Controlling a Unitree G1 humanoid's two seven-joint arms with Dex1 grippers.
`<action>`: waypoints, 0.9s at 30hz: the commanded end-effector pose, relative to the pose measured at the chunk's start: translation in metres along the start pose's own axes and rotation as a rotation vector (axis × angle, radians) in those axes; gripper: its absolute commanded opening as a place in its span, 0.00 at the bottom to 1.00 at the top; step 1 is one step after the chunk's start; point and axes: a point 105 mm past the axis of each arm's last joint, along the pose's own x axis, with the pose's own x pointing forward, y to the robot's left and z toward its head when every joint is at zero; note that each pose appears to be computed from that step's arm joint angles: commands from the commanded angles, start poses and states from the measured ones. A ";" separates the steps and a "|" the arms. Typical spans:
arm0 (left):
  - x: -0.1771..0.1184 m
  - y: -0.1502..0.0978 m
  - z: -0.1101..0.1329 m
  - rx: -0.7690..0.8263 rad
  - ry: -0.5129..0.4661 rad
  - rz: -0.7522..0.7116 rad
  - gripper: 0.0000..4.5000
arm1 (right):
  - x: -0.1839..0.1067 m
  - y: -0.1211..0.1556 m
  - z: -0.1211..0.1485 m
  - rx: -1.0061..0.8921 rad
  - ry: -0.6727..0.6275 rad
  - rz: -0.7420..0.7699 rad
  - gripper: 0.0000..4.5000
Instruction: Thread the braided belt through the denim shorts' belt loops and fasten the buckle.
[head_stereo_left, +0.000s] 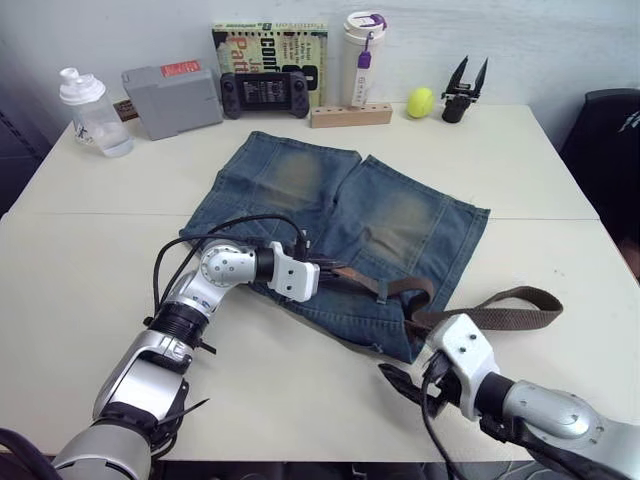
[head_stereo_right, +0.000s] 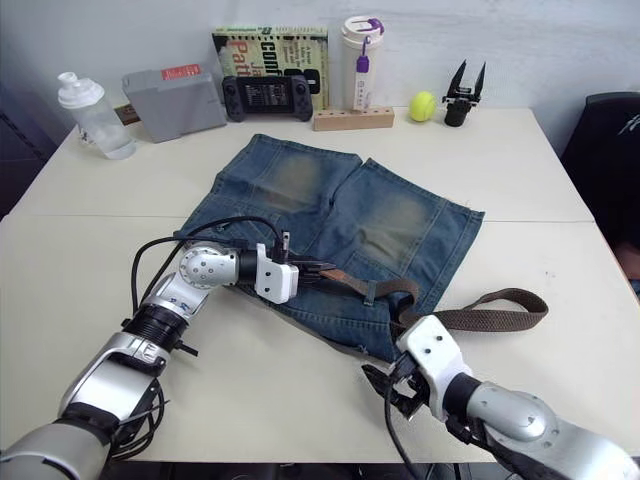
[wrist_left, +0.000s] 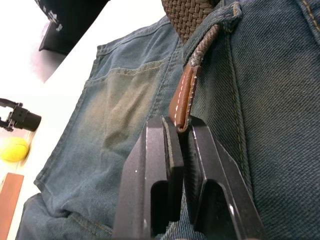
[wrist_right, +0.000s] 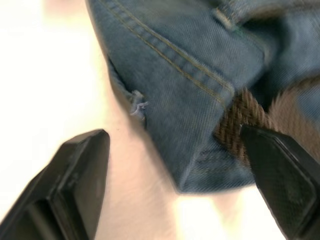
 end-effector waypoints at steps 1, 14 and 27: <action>-0.002 0.010 0.004 0.028 -0.016 0.008 0.00 | -0.004 0.005 0.025 -0.351 -0.139 0.020 0.97; 0.003 0.017 0.005 0.026 -0.032 -0.028 0.00 | 0.017 -0.001 -0.016 -0.920 -0.118 0.036 0.97; -0.001 0.025 0.005 0.015 -0.031 0.008 0.00 | -0.015 -0.046 -0.032 -1.181 -0.082 -0.103 0.02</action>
